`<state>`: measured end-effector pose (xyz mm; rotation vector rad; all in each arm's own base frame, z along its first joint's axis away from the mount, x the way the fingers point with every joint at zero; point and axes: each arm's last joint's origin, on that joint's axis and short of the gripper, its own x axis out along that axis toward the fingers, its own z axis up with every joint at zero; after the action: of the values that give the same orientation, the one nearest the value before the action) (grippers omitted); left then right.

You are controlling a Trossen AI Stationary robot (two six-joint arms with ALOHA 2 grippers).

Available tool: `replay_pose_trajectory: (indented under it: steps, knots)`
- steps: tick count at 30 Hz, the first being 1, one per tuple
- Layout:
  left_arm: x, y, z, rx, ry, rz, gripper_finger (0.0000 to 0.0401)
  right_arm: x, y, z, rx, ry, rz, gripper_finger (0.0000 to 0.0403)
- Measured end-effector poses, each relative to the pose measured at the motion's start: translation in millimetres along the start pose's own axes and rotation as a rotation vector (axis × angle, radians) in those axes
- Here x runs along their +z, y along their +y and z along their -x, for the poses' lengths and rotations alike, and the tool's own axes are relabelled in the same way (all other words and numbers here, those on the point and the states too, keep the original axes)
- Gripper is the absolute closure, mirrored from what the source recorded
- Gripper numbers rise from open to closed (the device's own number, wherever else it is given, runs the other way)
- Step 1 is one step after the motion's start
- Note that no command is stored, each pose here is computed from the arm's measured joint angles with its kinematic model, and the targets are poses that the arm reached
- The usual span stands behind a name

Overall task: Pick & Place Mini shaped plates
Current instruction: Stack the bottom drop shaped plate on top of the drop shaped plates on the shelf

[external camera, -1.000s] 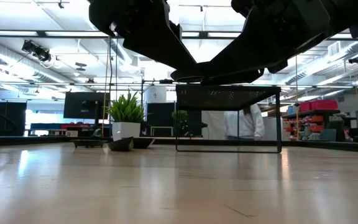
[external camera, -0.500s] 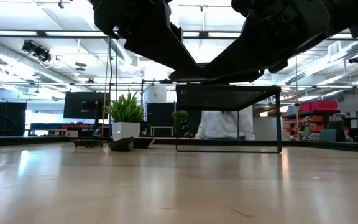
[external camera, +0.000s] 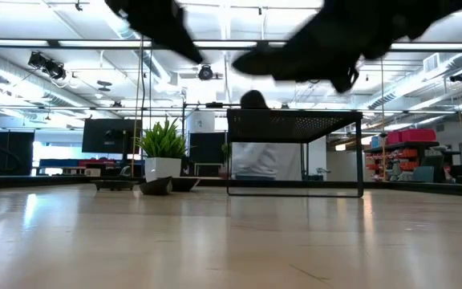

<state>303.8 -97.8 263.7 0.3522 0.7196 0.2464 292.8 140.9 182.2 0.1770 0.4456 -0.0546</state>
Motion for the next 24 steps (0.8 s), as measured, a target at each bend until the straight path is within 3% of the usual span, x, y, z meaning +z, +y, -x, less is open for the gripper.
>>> replay_pose_trajectory:
  steps: [5,10,17,20,24]
  knots:
    - [-31,7,15,0.146,0.069,0.104,0.006,25,-1,24,-0.084,-0.129,-0.042,0.0233]
    - [-70,-11,13,0.209,0.026,0.219,0.0059,53,-22,49,-0.242,-0.24,-0.122,0.0235]
    - [-96,-33,7,0.151,-0.097,0.398,0.0059,79,-83,69,-0.483,-0.271,-0.271,0.0236]
    - [-99,-36,7,0.154,-0.142,0.427,0.0059,83,-115,68,-0.597,-0.256,-0.311,0.0236]
    - [-101,-37,7,0.162,-0.153,0.432,0.0059,86,-155,64,-0.668,-0.23,-0.38,0.0237]
